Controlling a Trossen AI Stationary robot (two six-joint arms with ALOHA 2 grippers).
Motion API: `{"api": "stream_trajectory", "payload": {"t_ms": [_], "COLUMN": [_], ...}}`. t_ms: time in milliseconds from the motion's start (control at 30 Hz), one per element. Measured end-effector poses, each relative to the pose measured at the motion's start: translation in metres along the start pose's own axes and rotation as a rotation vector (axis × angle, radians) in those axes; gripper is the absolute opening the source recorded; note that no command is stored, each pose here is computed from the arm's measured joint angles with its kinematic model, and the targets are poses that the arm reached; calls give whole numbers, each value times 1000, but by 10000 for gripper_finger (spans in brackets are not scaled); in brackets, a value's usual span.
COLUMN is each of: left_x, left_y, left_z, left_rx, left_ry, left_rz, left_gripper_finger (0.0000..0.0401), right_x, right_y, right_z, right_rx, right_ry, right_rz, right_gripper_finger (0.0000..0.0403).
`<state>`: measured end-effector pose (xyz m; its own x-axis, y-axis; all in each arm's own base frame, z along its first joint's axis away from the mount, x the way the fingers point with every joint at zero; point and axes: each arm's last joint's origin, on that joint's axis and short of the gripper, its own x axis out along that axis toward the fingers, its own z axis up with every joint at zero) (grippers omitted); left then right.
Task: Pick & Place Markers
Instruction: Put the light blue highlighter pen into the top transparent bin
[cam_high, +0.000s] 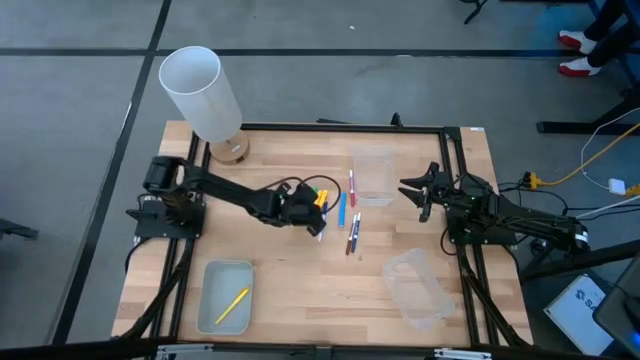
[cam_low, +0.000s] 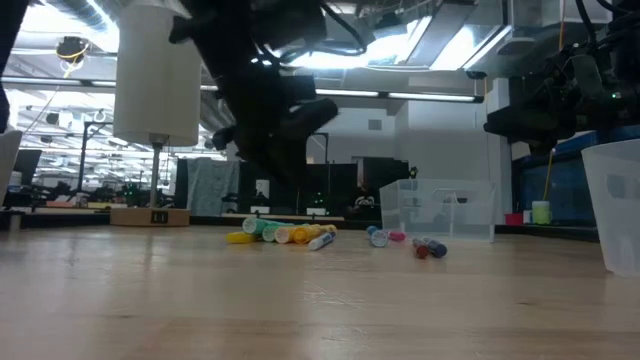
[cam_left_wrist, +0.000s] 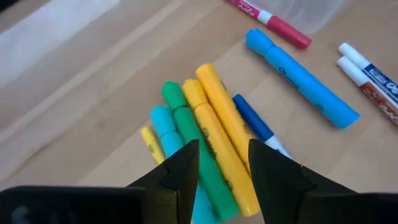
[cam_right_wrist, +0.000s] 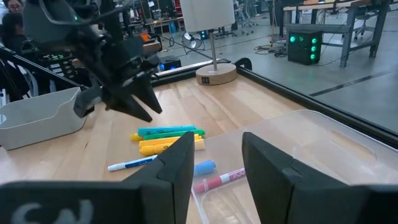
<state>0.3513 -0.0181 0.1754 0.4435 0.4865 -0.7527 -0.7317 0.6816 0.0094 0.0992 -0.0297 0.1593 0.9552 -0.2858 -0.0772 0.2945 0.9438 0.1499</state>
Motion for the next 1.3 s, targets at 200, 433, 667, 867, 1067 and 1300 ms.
{"api": "stream_trajectory", "payload": {"t_ms": [200, 433, 667, 867, 1067, 1300], "left_x": [5, 8, 10, 24, 30, 35], "left_y": [-9, -3, 4, 6, 11, 12], "left_z": [7, 11, 10, 5, 5, 4], "left_rx": [48, 37, -8, -8, -12, -16], "left_ry": [44, 110, 180, 246, 259, 278], "left_rz": [38, 92, 111, 118, 144, 143], "left_gripper_finger": [138, 135, 138, 138, 132, 125], "right_x": [0, 0, 0, 0, 0, 0], "right_y": [0, 0, 0, 0, 0, 0], "right_z": [0, 0, 0, 0, 0, 0], "right_rx": [1, 1, 0, -1, 0, 0], "right_ry": [0, 0, 1, 0, 0, 0], "right_rz": [0, 0, 0, 0, 0, 0], "right_gripper_finger": [136, 136, 136, 136, 136, 136]}}
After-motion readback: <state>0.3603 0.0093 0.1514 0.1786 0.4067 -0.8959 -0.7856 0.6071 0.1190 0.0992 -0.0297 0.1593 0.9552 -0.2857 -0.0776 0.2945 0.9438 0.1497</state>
